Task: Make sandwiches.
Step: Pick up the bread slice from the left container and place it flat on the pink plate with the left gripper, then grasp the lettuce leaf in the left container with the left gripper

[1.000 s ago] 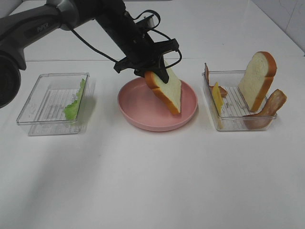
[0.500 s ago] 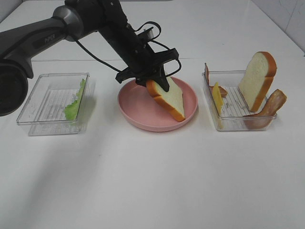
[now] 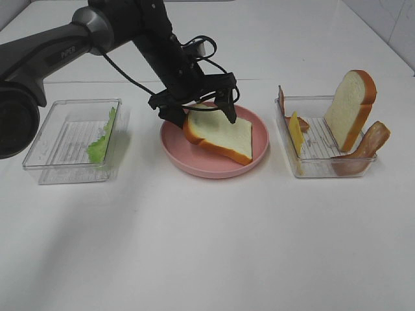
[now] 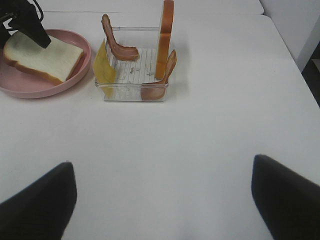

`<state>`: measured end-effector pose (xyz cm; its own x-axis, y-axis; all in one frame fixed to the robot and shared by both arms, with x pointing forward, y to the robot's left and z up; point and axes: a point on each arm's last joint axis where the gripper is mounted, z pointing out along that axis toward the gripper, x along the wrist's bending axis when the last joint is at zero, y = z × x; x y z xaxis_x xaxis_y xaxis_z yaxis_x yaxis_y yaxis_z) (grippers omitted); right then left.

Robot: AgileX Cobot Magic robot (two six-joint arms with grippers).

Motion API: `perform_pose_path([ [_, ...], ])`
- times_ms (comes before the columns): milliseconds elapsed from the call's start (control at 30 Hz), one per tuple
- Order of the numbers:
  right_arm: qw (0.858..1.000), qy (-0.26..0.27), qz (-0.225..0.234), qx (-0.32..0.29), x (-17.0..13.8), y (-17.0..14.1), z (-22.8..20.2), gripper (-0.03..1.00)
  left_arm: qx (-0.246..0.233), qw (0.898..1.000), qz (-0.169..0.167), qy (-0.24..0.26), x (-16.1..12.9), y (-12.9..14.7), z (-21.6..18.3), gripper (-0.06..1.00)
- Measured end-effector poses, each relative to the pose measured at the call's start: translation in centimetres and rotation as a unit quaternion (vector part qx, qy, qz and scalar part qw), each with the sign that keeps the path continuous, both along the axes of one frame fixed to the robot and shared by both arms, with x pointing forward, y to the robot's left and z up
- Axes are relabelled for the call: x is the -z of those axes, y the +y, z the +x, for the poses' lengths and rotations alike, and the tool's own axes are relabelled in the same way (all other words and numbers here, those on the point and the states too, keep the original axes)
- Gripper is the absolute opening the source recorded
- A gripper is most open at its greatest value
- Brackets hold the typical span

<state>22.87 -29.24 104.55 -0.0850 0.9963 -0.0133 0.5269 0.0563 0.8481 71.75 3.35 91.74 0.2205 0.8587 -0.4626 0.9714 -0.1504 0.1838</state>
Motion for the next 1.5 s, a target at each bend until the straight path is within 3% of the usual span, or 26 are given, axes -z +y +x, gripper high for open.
perform_pose_path([
  [33,1.000,0.000,0.000,0.000,0.0,0.0,0.0,0.86,0.001,1.000,0.008,-0.016,-0.5,0.1,0.2,0.95],
  [133,1.000,0.000,0.000,0.000,0.0,0.0,0.0,0.86,0.000,0.999,0.021,-0.038,-1.5,0.4,0.5,0.98],
  [367,1.000,0.000,0.000,0.000,0.0,0.0,0.0,0.86,-0.003,0.997,0.031,-0.074,-4.5,0.9,0.4,0.99],
  [633,1.000,0.000,0.000,0.000,0.0,0.0,0.0,0.86,0.000,0.991,0.045,-0.130,-10.6,2.1,-0.8,0.99],
  [700,1.000,0.000,0.000,0.000,0.0,0.0,0.0,0.86,0.006,0.983,0.105,-0.150,-12.9,4.0,-2.4,0.99],
  [733,1.000,0.000,0.000,0.000,0.0,0.0,0.0,0.86,0.006,0.983,0.105,-0.150,-12.9,4.0,-2.4,0.99],
  [767,1.000,0.000,0.000,0.000,0.0,0.0,0.0,0.86,0.006,0.979,0.127,-0.158,-13.6,4.6,-2.8,0.99],
  [800,1.000,0.000,0.000,0.000,0.0,0.0,0.0,0.86,0.008,0.973,0.171,-0.155,-13.7,6.0,-3.7,0.99],
  [1000,1.000,0.000,0.000,0.000,0.0,0.0,0.0,0.86,0.002,0.970,0.204,-0.132,-13.7,8.4,-5.0,0.99],
  [1167,1.000,0.000,0.000,0.000,0.0,0.0,0.0,0.86,-0.042,0.972,0.219,-0.074,-10.7,11.9,-3.9,0.99],
  [1267,1.000,0.000,0.000,0.000,0.0,0.0,0.0,0.86,-0.045,0.972,0.220,-0.068,-10.1,12.0,-3.7,0.99],
  [1367,1.000,0.000,0.000,0.000,0.0,0.0,0.0,0.86,-0.044,0.973,0.223,-0.032,-6.9,11.7,-3.1,0.98],
  [1500,1.000,0.000,0.000,0.000,0.0,0.0,0.0,0.86,-0.048,0.973,0.226,-0.012,-5.1,11.5,-2.8,0.98],
])
